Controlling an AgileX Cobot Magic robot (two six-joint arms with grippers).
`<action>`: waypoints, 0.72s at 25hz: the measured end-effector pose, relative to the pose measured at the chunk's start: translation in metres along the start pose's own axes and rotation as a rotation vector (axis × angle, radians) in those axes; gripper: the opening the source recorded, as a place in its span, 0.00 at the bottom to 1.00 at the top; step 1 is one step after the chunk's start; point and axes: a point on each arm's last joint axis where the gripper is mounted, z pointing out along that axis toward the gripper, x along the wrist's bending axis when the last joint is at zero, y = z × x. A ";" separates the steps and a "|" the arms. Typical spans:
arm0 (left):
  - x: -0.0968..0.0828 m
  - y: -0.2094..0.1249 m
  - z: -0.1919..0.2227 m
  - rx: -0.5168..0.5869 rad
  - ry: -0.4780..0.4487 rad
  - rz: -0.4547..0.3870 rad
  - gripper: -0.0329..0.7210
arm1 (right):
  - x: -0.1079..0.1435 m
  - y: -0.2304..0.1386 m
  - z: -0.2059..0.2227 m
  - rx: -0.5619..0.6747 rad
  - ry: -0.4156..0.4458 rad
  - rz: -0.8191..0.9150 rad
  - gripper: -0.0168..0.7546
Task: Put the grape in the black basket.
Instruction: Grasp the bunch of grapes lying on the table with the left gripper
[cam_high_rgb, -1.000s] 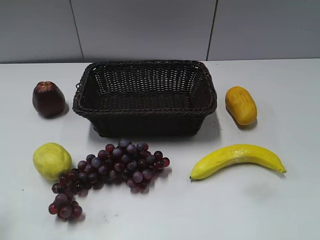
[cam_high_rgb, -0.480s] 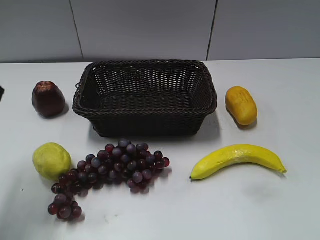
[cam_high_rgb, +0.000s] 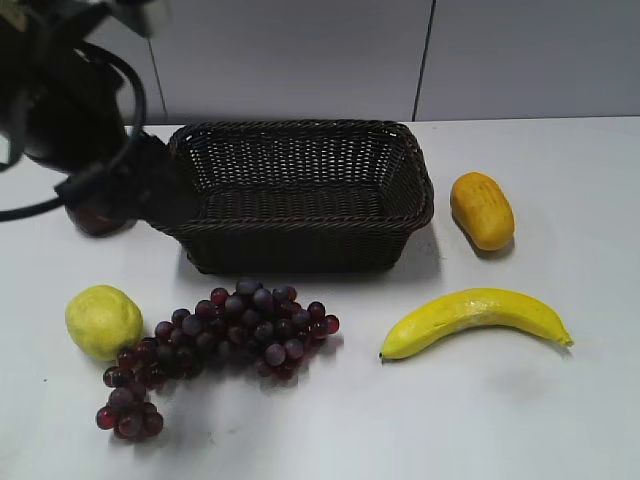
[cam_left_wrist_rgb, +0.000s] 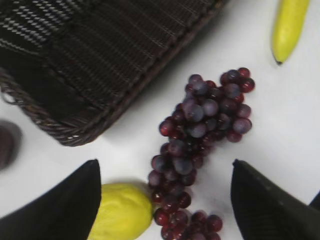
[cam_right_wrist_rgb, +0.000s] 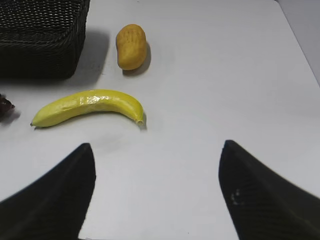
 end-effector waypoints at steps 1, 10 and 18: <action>-0.007 0.002 0.009 0.028 -0.021 0.021 0.86 | 0.000 0.000 0.000 0.000 0.000 0.000 0.78; -0.041 0.003 0.079 0.203 -0.090 0.151 0.92 | 0.000 0.000 0.000 0.000 0.000 0.000 0.78; -0.042 -0.001 0.133 0.260 -0.036 0.257 0.92 | 0.000 0.000 0.000 0.000 0.000 0.000 0.78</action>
